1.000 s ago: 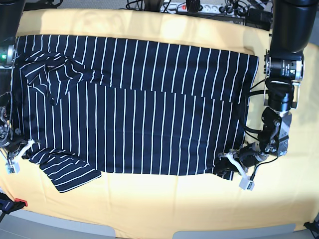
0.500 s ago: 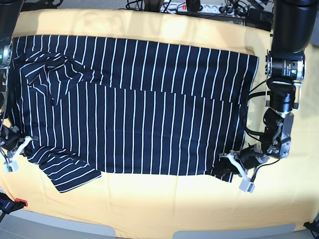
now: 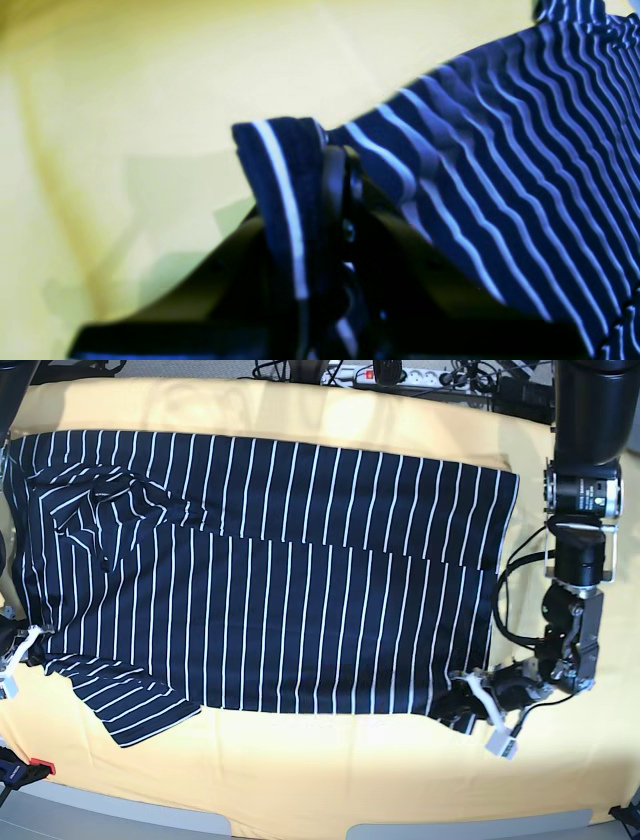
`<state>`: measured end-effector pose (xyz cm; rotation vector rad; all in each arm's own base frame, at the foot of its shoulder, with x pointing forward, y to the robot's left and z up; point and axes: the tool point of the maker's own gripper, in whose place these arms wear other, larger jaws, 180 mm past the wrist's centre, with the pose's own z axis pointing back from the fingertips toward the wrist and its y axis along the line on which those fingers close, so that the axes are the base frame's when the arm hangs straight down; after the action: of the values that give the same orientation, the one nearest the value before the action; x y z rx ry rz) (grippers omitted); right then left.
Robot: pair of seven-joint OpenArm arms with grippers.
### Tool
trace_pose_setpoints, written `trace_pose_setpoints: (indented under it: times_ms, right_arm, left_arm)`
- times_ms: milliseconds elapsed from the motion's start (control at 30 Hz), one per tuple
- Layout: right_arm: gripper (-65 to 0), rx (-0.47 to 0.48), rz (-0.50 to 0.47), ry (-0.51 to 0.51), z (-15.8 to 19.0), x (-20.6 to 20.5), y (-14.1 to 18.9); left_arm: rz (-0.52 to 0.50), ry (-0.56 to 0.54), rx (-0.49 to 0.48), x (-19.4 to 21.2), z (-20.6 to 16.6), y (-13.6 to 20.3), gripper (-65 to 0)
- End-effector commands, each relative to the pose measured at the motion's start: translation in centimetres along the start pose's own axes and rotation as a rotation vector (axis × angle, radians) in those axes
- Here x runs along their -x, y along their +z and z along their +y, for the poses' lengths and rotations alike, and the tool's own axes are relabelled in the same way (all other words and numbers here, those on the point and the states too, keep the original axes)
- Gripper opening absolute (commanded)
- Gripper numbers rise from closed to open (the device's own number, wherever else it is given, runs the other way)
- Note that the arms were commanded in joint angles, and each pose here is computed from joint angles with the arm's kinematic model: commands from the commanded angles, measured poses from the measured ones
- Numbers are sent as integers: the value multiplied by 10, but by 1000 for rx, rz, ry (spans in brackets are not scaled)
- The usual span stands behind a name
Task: Fold the T-shirt properly
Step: 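Fold the lifted edge over toward the first fold with both grippers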
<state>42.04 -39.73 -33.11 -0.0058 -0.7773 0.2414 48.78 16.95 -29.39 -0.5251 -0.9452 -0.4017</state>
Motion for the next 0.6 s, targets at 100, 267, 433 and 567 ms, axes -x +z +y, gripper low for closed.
trace_pose_setpoints:
  times_ms: [100,267,433,567]
  right_arm:
    - [-650,34,-62,14,-19,-24,17]
    - [-650,20,-50,21,-17,-22,17]
    - [-650,-8,-26,-26,-12,-18,16]
    - [-650,-14,19,-34,-11,-10,16]
  left_arm:
    - [-97,-10,-6,-36,9,18,-650]
    - [-115,7,-4,-41,14,27,-650]
    - [-87,11,53,-46,-3,28,-650]
    - [-70,-19,108,-55,-21,32,-650]
